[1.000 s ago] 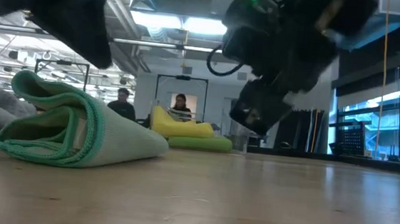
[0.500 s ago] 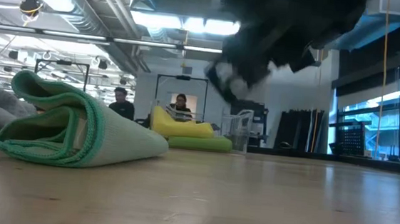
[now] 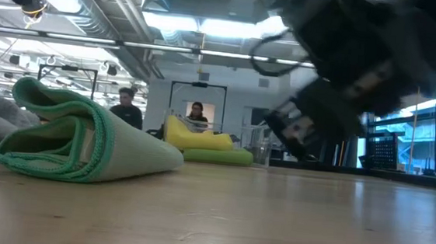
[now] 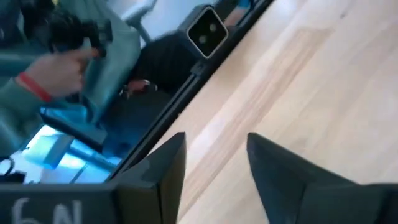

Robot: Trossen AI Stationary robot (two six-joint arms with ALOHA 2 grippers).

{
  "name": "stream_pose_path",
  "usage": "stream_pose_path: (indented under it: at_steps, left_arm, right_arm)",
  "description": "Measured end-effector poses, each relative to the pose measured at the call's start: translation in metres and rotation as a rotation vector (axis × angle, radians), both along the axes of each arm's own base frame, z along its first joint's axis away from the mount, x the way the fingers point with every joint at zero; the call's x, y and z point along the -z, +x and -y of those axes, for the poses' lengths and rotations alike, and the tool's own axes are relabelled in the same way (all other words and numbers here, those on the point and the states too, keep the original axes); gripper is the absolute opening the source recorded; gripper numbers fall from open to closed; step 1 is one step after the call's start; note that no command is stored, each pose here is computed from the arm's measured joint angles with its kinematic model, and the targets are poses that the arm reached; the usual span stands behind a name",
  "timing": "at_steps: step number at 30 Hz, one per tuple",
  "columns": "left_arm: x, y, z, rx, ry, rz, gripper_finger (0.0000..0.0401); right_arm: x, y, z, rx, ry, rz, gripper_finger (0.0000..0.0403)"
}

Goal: Fold microfiber towels
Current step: Put the light green microfiber cloth into the transparent bin

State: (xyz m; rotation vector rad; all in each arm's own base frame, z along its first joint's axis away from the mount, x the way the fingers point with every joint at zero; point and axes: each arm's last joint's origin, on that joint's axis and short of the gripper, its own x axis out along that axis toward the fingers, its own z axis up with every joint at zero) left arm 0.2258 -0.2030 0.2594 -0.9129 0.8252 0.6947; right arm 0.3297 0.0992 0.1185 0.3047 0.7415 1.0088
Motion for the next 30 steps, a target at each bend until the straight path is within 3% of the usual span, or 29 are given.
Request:
stream_pose_path:
  at_steps: [6,9,17,20,24,27,30]
  left_arm:
    - [0.026,-0.027,-0.031,-0.145,-0.164,0.243,0.0191]
    - [0.042,-0.029,-0.052,-0.217,-0.177,0.332,0.0199]
    - [0.08,-0.043,-0.105,-0.315,-0.231,0.201,0.0218]
    - [0.098,-0.043,-0.115,-0.31,-0.282,0.213,0.0227]
    - [0.114,-0.04,-0.125,-0.267,-0.33,0.324,0.0235]
    - [0.118,-0.038,-0.131,-0.251,-0.329,0.357,0.0235]
    - [0.122,-0.037,-0.134,-0.229,-0.324,0.324,0.0233]
  right_arm:
    - [0.019,-0.035,0.008,0.105,0.12,0.065,0.0175]
    - [0.021,-0.049,0.014,0.194,0.195,0.047,0.0192]
    - [0.023,-0.066,0.025,0.537,0.365,-0.122,0.0273]
    - [0.025,-0.065,0.028,0.722,0.411,-0.179,0.0305]
    - [0.018,-0.052,0.031,0.918,0.448,-0.117,0.0344]
    - [0.008,-0.034,0.03,1.001,0.457,-0.058,0.0359]
    - [0.001,-0.011,0.024,1.033,0.401,-0.076,0.0362]
